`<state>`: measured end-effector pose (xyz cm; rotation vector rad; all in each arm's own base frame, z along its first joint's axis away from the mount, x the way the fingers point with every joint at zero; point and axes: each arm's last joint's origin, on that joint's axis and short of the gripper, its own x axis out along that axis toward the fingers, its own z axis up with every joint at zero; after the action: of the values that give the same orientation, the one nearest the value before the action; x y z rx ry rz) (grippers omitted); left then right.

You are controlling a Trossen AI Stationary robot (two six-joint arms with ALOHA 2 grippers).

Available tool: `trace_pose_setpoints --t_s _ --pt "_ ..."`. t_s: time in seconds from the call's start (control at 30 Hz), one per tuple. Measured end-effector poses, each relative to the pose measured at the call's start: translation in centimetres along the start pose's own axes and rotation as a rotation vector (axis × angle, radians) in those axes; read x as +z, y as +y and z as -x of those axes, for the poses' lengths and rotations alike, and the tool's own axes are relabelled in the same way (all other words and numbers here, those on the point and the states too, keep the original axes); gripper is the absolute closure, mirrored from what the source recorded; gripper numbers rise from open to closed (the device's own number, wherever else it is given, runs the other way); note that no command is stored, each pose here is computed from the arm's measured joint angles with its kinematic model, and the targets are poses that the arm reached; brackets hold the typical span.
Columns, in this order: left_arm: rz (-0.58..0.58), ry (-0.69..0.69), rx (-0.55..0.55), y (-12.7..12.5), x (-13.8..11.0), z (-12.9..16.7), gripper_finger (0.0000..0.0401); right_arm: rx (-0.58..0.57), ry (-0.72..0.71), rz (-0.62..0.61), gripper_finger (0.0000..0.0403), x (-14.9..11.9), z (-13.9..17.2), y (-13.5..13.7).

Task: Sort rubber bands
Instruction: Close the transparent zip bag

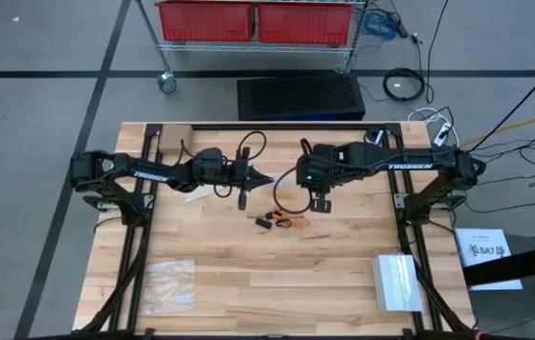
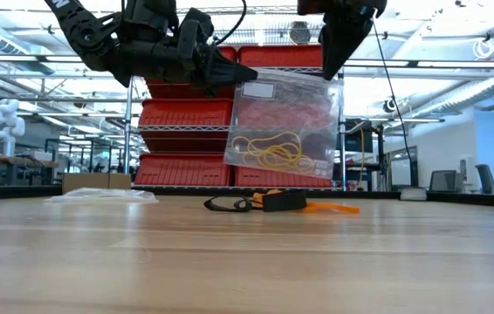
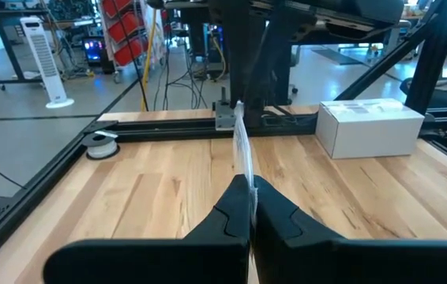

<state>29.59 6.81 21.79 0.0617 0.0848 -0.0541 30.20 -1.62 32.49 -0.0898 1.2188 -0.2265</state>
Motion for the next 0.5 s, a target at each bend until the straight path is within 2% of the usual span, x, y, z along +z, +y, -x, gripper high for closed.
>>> trace_pose_setpoints --t_s 0.37,0.5 --pt "0.0 0.0 0.0 0.01 0.01 -0.01 0.0401 -0.008 0.053 -0.019 0.0396 -0.53 0.0 -0.03" --pt "-0.001 0.0 0.0 0.01 0.01 -0.01 0.0401 -0.059 0.042 -0.033 0.0376 -0.49 0.07 -0.18"
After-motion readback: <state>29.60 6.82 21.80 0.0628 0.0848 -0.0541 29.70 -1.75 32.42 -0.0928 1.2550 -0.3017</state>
